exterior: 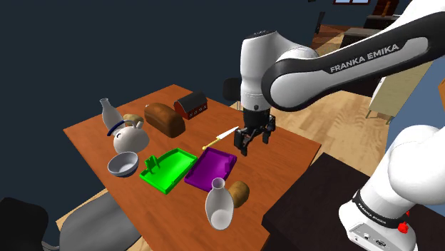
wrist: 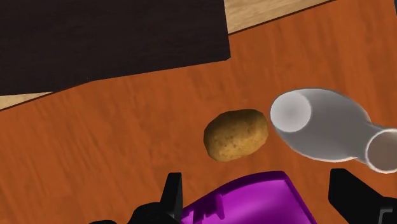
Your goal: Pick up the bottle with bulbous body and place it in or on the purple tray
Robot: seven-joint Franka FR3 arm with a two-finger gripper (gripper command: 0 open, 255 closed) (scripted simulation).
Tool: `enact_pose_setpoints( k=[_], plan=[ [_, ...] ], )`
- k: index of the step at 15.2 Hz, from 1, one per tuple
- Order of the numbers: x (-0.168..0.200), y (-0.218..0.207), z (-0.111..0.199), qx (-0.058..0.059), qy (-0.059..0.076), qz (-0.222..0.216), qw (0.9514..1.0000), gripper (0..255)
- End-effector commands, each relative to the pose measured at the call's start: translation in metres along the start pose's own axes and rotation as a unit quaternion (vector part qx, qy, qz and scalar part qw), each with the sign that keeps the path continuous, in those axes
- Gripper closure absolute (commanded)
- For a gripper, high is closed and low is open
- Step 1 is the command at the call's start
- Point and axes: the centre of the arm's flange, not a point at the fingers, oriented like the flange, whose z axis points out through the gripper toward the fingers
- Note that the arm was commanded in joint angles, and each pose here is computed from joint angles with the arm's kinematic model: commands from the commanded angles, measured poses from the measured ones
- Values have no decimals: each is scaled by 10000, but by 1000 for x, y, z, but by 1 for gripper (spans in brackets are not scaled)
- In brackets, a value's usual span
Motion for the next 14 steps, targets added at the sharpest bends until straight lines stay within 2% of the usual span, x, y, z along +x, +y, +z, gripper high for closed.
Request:
enact_pose_setpoints(
  k=[1, 11, 14],
  plan=[
    [5, -22, 13, 23, -5, 61, 10000, 0],
    [31, -135, 73, 101, -32, 335, 9994, 0],
    [32, -139, 85, 104, -33, 345, 9993, 0]
  ],
)
